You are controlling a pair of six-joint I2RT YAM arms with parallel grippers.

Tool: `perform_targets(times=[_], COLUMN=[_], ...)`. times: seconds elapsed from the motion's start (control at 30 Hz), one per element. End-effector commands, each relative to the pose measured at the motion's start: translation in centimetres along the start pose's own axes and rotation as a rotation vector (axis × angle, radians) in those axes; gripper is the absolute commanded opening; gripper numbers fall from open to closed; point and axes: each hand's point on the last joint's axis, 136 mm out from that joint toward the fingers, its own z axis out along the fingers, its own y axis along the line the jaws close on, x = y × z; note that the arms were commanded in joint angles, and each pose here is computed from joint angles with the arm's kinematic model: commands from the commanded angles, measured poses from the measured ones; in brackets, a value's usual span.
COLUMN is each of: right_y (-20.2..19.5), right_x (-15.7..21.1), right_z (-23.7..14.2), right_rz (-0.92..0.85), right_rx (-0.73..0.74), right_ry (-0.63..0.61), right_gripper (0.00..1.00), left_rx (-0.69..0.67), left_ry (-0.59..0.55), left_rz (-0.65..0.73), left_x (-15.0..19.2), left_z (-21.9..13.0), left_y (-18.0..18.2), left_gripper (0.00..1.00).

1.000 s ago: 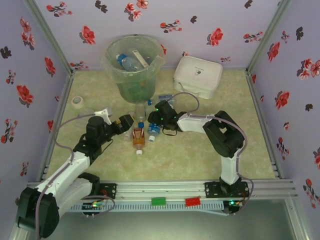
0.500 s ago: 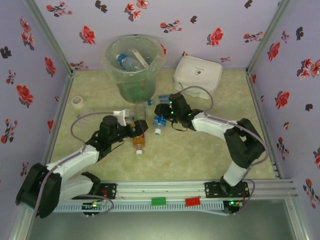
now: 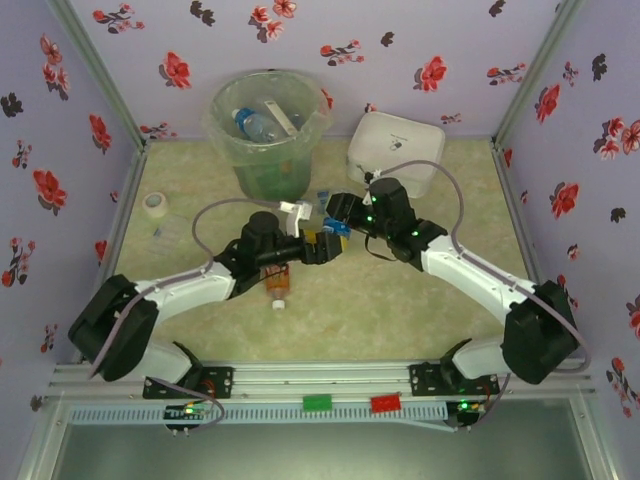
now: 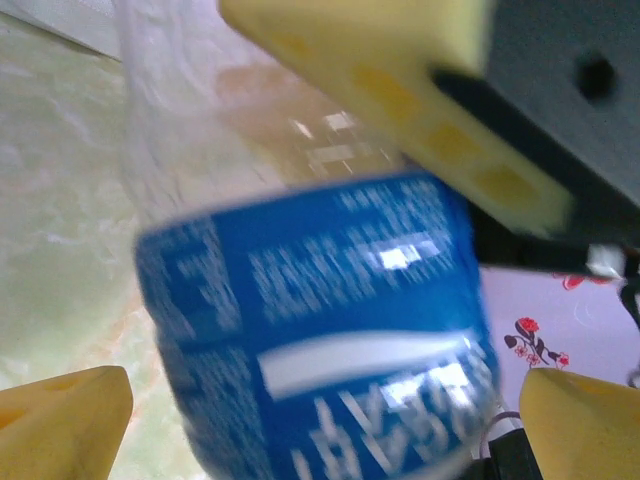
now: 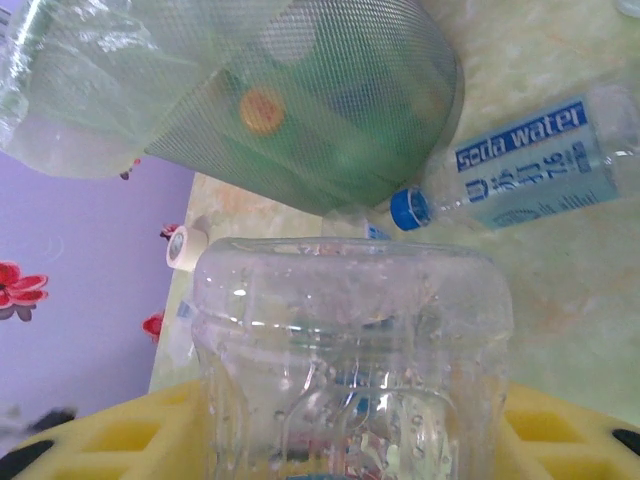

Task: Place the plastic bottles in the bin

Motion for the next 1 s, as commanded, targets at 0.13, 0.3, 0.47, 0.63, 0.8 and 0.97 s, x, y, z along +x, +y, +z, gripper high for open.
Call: perform_targets(times=[0.13,0.3,0.47,0.63,0.8,0.97], right_y=[-2.0,-2.2,-2.2,-2.2,-2.8,-3.4], right_x=[1.1,1.1,0.9,0.8,0.2,-1.0], right_z=[-1.5,-1.5,-1.3,-1.5,-2.2,-3.8], right_rz=[0.017,0.008,0.001,-0.003,-0.005,0.009], right_rx=[0.039,0.05,0.051,0.053,0.081,0.097], right_ry=[-0.017,-0.02,-0.024,-0.032,-0.047,-0.091], right_gripper=[0.5,0.49,0.5,0.55,0.74,0.87], left_rx=[0.079,0.123,0.155,0.162,0.155,0.121], left_ry=[0.024,0.067,0.072,0.066,0.066,0.065], left_rz=[0.039,0.022,-0.008,-0.009,-0.011,-0.022], left_x=[-1.0,-0.4,-0.3,-0.6,-0.8,-0.7], left_z=[2.4,3.8,4.3,4.2,4.4,4.4], left_y=[-1.5,-2.2,-2.6,-3.0,-2.9,-2.2], left_gripper=[0.87,0.75,0.58,0.46,0.38,0.34])
